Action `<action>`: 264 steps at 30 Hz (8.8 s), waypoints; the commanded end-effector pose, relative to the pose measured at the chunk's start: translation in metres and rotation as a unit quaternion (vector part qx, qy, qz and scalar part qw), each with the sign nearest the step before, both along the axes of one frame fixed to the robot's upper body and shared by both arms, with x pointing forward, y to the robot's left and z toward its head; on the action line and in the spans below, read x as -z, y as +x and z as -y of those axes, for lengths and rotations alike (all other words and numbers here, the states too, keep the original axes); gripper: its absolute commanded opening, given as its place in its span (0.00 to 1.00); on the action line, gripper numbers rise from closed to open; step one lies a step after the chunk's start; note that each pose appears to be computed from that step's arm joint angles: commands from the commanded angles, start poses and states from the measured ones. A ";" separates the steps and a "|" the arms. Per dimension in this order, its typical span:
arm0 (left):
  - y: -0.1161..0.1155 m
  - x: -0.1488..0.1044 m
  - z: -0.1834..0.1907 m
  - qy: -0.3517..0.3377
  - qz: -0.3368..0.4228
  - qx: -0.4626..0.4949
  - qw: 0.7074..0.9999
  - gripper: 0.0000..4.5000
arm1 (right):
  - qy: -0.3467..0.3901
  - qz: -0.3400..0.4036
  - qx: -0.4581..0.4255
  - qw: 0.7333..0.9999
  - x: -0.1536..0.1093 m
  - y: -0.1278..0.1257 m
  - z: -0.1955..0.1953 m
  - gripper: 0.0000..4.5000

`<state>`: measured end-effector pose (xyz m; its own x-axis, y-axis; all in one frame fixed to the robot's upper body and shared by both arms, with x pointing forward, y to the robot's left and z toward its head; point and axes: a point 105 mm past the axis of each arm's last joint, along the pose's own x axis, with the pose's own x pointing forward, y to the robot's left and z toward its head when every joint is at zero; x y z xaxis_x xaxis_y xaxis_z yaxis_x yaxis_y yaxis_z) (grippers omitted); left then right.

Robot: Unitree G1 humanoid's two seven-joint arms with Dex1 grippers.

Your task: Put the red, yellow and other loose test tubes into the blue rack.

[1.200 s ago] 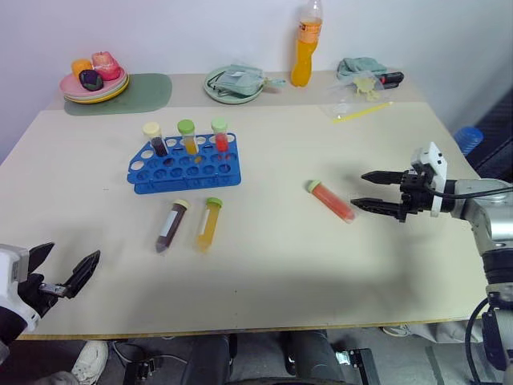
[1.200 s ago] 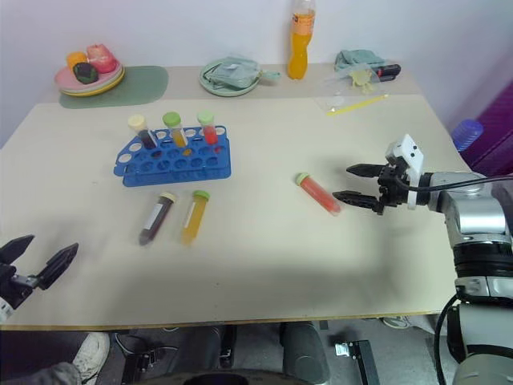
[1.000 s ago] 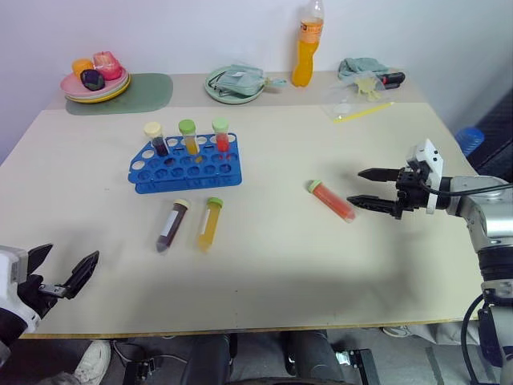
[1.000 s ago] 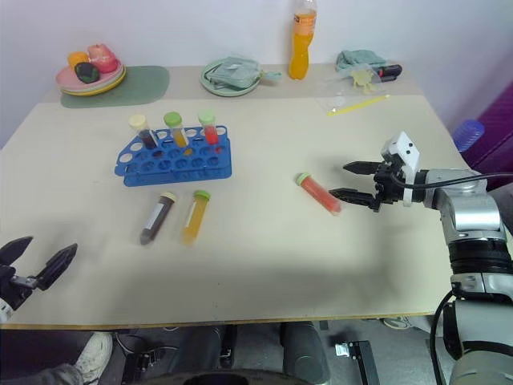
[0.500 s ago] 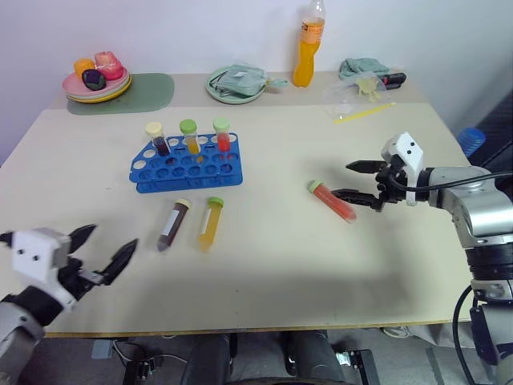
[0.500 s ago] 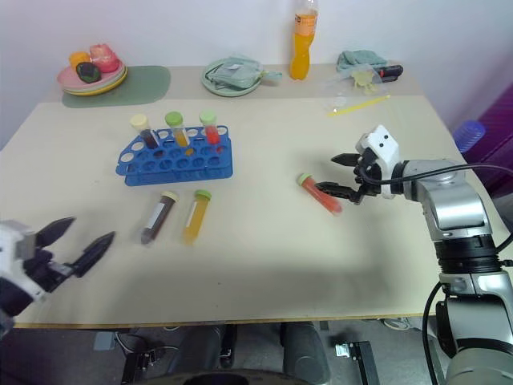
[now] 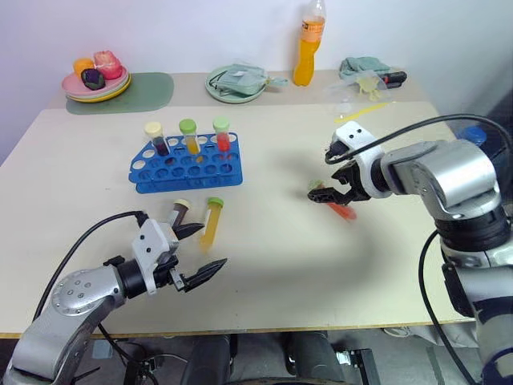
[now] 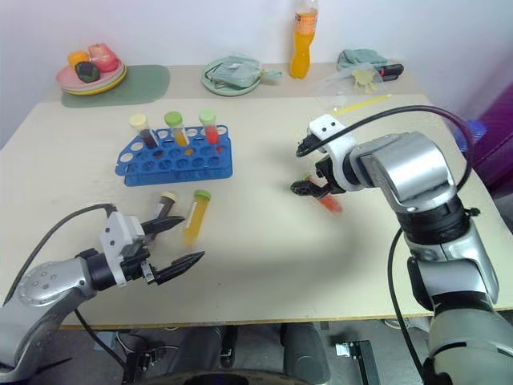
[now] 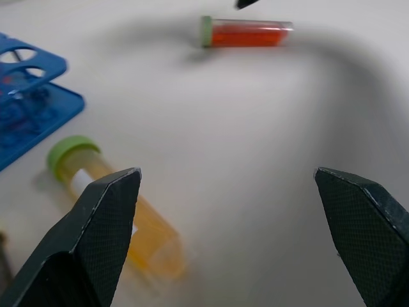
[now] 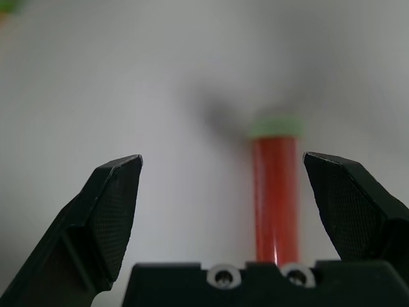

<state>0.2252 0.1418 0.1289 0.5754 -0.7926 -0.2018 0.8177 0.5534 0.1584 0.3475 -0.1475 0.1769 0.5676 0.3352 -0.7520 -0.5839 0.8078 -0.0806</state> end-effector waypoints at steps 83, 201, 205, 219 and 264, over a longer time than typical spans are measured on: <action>0.025 -0.037 -0.060 -0.099 0.141 -0.313 0.934 1.00 | 0.364 0.381 -0.129 0.840 -0.008 0.049 -0.234 0.16; 0.093 -0.014 0.033 0.249 -0.330 -0.267 0.871 1.00 | 0.255 0.194 -0.488 0.812 -0.006 -0.073 -0.062 0.97; 0.097 -0.003 0.030 0.236 -0.327 -0.315 0.859 1.00 | 0.257 0.194 -0.488 0.811 -0.006 -0.074 -0.064 0.97; 0.104 -0.011 0.030 0.169 -0.321 -0.370 0.855 0.17 | 0.258 0.191 -0.490 0.810 -0.006 -0.077 -0.066 1.00; 0.162 -0.070 -0.011 -0.170 0.248 -0.340 0.891 0.17 | 0.332 0.291 -0.227 0.868 0.005 -0.031 -0.085 1.00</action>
